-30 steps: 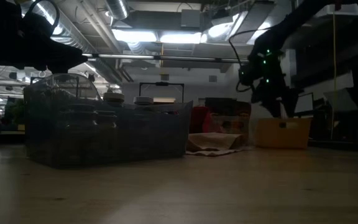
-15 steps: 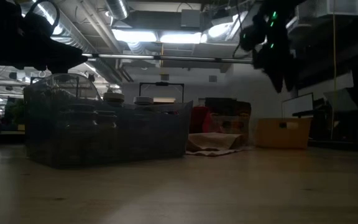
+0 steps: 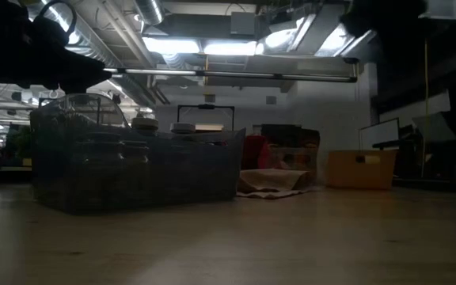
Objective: Sort spices by type
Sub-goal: Put the black seasoning can into the yellow bin
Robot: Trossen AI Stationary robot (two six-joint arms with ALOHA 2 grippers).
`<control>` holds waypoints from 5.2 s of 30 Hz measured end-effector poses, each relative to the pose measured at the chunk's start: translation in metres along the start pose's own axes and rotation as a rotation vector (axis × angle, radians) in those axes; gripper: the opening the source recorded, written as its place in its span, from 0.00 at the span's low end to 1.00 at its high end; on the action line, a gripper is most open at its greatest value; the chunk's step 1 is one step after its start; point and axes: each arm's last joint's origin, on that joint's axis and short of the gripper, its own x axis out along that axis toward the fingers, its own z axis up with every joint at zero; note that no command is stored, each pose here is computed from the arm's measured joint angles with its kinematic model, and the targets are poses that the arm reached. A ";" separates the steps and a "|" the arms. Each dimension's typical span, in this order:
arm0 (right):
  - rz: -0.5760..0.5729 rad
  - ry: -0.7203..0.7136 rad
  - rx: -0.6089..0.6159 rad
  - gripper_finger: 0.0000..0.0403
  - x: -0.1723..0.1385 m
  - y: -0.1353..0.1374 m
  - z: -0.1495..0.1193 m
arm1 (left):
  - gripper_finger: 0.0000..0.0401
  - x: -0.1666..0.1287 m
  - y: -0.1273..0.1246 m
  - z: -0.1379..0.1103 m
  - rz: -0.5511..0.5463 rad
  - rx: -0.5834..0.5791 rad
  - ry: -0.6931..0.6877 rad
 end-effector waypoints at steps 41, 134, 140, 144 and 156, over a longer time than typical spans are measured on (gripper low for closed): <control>-0.227 0.011 0.382 0.11 0.133 0.122 -0.258 | 0.32 0.000 0.000 0.000 0.000 -0.145 0.001; -0.373 -0.129 0.320 0.01 0.165 0.133 -0.262 | 0.32 0.000 0.001 0.000 0.019 -0.224 -0.003; -0.372 -0.135 0.322 0.01 0.169 0.135 -0.262 | 0.32 0.000 0.001 0.000 0.020 -0.224 -0.003; -0.347 -0.150 0.319 0.01 0.170 0.137 -0.262 | 0.32 0.000 0.001 0.000 0.020 -0.224 -0.003; -0.272 -0.171 0.315 0.01 0.176 0.142 -0.262 | 0.32 0.000 0.001 0.000 0.030 -0.224 -0.006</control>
